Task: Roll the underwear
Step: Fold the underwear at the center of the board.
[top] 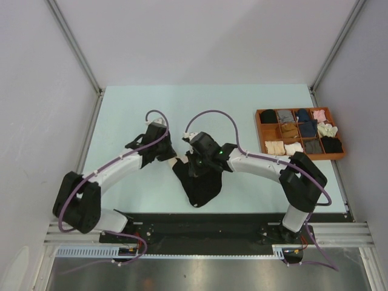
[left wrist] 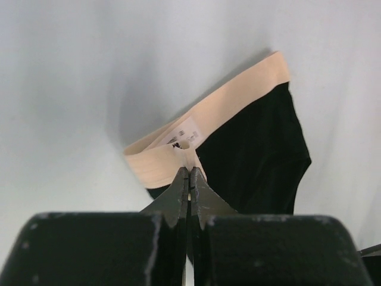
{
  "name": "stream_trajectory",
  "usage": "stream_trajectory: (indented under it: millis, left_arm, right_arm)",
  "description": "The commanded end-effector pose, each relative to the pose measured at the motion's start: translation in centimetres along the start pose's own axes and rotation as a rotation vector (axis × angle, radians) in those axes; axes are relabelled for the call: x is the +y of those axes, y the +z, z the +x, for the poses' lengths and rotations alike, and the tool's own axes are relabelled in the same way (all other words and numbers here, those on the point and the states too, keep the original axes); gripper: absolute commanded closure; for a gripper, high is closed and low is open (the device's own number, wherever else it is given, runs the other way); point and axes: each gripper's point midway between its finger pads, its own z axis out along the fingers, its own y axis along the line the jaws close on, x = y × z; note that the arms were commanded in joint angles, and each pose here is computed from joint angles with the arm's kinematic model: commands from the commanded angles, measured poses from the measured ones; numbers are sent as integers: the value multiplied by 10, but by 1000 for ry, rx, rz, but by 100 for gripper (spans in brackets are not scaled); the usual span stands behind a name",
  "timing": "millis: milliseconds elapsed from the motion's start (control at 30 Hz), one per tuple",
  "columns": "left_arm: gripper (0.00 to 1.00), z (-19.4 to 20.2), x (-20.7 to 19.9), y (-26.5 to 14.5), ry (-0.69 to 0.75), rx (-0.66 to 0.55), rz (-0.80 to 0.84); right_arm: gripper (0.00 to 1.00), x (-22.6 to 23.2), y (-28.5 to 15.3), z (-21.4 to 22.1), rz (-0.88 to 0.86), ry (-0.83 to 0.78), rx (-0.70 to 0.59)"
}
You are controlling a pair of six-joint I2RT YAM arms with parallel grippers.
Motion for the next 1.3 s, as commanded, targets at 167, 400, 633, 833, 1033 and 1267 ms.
stream_trajectory:
  millis: [167, 400, 633, 833, 1033, 1267]
  left_arm:
    - [100, -27, -71, 33, 52, -10, 75]
    - [100, -35, -94, 58, 85, 19, 82]
    - [100, -35, -102, 85, 117, 57, 62]
    - [100, -31, -91, 97, 131, 64, 13]
    - [100, -33, -90, 103, 139, 58, 4]
    - [55, -48, -103, 97, 161, 33, 22]
  right_arm:
    - [100, -51, -34, -2, 42, 89, -4]
    - [100, -92, -39, 0, 89, 157, 0]
    - [100, -123, -34, 7, 129, 179, 22]
    - [100, -137, -21, 12, 117, 196, 41]
    - [100, -138, -11, 21, 106, 202, 76]
    - [100, -146, -1, 22, 124, 224, 74]
